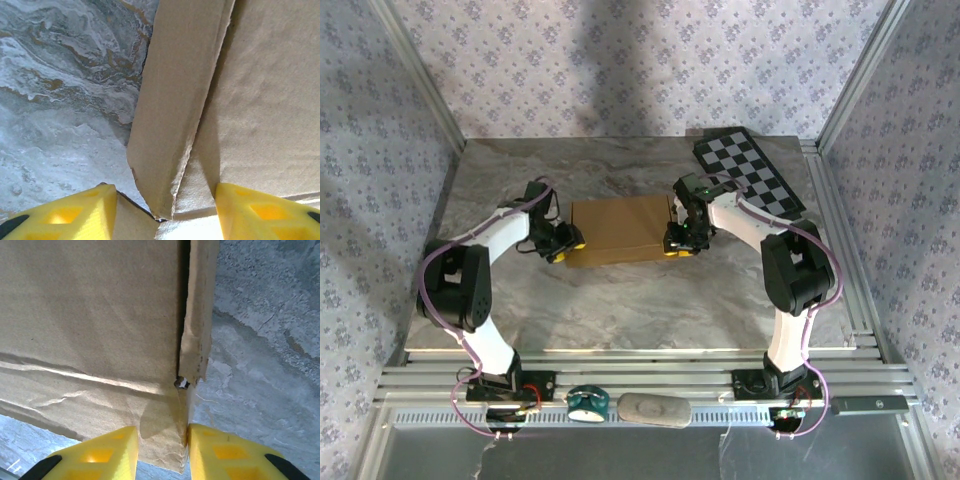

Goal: Fold the paper box

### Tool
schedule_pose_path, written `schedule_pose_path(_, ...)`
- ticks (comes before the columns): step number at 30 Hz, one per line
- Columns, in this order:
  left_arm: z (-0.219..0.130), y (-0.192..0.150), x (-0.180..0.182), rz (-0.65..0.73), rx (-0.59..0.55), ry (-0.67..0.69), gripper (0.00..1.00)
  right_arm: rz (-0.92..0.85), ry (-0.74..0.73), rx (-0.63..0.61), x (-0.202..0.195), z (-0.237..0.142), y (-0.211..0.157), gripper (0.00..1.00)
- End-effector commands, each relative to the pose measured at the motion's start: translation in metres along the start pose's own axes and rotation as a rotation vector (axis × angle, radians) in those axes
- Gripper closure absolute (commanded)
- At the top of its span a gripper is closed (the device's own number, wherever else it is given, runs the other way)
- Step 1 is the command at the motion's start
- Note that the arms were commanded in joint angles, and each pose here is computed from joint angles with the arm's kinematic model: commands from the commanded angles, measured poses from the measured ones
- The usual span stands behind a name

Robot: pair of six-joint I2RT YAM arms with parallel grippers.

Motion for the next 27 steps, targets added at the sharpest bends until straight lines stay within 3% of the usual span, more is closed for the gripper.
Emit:
schedule_pose_path(1, 0.008, -0.004, 0.008, -0.014, 0.027, 0.064, 0.47, 0.044, 0.031, 0.01, 0.002, 0.002, 0.004, 0.7)
schedule_pose_path(14, 0.009, -0.003, 0.009, -0.016, 0.036, 0.082, 0.48, -0.058, -0.108, -0.009, -0.013, -0.001, 0.008, 0.72)
schedule_pose_path(27, 0.015, -0.003, 0.013, -0.018, 0.073, 0.116, 0.5, -0.173, -0.129, -0.111, -0.018, 0.006, 0.018, 0.74)
Point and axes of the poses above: each hand's point on the last joint's axis, 136 mm out from that joint toward the fingers, its own z axis out along the fingers, its own x axis along the line the jaws close on, y = z × x, the point moved 4 cm from there along -z, back along the fingers, and after that the axes turned 5 degrees about -z, right-handed, at the moved point
